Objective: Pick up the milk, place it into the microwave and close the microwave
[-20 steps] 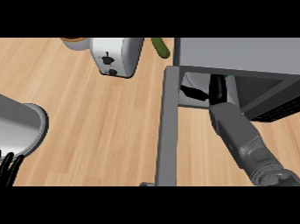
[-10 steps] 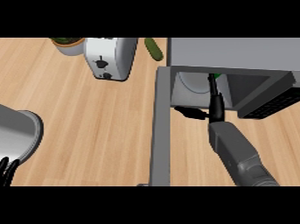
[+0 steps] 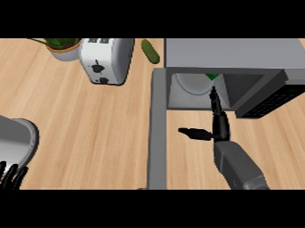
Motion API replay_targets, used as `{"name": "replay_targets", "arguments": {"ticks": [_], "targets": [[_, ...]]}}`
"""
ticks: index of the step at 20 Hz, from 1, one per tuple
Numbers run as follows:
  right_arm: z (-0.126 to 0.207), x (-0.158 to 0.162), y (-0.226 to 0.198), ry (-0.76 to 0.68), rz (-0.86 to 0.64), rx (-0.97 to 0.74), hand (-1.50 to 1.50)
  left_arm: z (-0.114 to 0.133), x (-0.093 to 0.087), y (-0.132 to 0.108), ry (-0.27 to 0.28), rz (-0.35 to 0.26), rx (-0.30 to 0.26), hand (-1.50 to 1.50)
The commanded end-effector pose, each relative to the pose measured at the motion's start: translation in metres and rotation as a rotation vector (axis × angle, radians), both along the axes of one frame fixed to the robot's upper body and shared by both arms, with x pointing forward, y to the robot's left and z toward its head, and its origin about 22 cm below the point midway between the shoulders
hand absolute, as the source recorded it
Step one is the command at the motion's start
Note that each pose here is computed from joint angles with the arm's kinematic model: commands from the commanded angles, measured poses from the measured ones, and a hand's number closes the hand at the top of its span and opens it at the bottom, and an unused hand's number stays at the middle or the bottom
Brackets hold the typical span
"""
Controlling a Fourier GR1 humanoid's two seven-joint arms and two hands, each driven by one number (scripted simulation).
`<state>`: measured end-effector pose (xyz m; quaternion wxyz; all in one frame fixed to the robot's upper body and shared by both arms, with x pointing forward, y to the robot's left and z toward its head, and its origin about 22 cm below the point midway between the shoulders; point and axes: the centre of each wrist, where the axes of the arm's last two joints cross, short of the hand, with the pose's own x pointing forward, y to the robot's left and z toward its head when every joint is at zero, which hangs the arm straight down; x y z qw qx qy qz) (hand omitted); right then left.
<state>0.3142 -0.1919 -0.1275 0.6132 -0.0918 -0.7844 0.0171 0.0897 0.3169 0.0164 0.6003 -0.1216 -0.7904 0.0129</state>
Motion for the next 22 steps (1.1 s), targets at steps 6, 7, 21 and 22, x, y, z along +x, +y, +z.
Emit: {"name": "replay_targets", "arguments": {"ticks": [6,7,21,22], "targets": [[-0.018,-0.039,-0.037,-0.004,0.047,0.031,-1.50,-0.020,0.002,-0.011,0.053,-0.078,0.034,-1.50],[-0.037,-0.069,-0.044,0.008,0.038,0.033,-1.50,-0.024,0.005,-0.017,0.054,-0.049,0.037,-1.50],[-0.012,-0.138,-0.124,-0.017,-0.075,0.040,-1.50,-0.038,0.062,-0.067,0.060,-0.367,0.211,1.50],[-0.003,-0.142,-0.144,-0.015,-0.090,0.056,-1.50,-0.029,0.058,-0.080,0.040,-0.375,0.219,1.50]]}}
